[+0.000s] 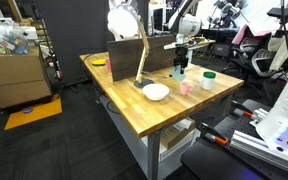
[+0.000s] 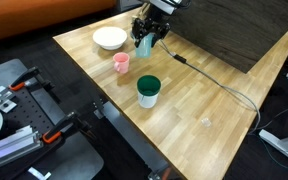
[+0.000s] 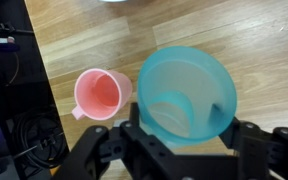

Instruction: Pick up the blue cup and pour the water in the white bowl

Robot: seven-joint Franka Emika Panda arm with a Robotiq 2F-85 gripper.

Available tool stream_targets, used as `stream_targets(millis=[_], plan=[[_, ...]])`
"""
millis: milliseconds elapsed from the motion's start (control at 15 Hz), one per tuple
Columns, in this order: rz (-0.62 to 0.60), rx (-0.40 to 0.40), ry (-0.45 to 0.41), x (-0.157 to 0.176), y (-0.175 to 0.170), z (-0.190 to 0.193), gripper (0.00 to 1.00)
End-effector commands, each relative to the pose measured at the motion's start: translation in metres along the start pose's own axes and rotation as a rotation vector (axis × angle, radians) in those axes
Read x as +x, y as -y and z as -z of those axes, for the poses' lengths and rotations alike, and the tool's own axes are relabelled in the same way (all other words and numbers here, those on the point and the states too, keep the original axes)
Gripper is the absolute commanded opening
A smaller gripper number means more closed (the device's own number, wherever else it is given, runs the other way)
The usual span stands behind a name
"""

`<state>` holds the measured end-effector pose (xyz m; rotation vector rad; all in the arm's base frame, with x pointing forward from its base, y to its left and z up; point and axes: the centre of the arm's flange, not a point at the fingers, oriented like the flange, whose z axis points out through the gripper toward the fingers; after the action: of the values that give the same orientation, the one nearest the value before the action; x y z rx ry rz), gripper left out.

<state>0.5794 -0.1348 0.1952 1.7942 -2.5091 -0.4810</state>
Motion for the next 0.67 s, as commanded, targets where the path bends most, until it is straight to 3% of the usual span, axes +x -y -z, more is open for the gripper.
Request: stream_targets(millis=[0, 133, 600], plan=[[0.004, -0.001, 0.034, 0.000, 0.011, -0.001, 0.48], [-0.009, -0.004, 0.052, 0.006, 0.022, -0.004, 0.48], [0.030, 0.043, 0.250, 0.029, 0.064, -0.025, 0.48]])
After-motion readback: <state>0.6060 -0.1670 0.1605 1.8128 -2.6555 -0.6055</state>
